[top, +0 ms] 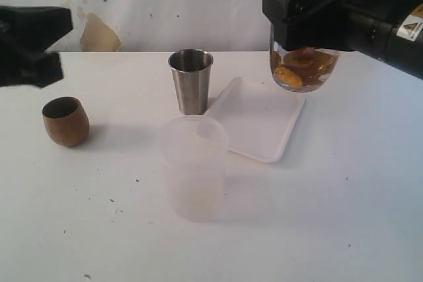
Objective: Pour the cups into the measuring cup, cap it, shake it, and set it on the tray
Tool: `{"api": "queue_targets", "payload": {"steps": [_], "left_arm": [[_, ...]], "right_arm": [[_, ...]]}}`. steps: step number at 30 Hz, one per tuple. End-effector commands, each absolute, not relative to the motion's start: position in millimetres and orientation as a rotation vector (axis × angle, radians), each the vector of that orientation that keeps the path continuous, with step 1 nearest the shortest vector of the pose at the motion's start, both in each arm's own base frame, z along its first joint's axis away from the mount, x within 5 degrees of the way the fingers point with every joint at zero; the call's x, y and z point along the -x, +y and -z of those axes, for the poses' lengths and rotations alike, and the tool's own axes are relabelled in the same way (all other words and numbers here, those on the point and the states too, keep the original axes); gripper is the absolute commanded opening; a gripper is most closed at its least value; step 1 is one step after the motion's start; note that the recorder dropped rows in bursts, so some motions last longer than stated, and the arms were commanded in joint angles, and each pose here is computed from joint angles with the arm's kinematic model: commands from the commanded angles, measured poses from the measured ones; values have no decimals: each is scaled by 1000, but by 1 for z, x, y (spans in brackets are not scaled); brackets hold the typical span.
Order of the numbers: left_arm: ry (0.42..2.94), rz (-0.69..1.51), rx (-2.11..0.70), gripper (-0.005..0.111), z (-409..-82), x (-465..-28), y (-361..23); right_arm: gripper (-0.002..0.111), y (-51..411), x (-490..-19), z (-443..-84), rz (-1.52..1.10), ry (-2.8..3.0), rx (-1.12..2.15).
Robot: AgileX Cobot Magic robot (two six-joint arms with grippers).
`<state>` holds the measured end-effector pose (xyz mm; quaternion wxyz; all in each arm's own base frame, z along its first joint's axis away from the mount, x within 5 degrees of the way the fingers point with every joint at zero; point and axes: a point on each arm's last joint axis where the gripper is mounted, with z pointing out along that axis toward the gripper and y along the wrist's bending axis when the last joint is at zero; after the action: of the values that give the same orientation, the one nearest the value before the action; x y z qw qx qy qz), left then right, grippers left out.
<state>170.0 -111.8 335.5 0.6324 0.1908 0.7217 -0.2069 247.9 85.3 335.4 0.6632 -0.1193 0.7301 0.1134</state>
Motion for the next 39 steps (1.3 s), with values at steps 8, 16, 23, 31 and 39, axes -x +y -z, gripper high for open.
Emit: {"api": "queue_targets", "payload": {"steps": [8, 16, 23, 31, 39], "left_arm": [[1557, 480, -407, 0, -311, -132, -86], [1548, 480, -403, 0, -312, -132, -86], [1542, 480, -400, 0, -311, -132, -85], [1492, 261, -474, 0, -289, -115, -60], [1518, 67, -251, 0, -274, -91, -19]], "right_arm": [[0, 84, -245, -353, -261, 1532, 255], [0, 84, -245, -353, -261, 1532, 255], [0, 84, -245, -353, -261, 1532, 255], [0, 84, -245, -353, -261, 1532, 255], [0, 84, -245, -353, -261, 1532, 255]]}}
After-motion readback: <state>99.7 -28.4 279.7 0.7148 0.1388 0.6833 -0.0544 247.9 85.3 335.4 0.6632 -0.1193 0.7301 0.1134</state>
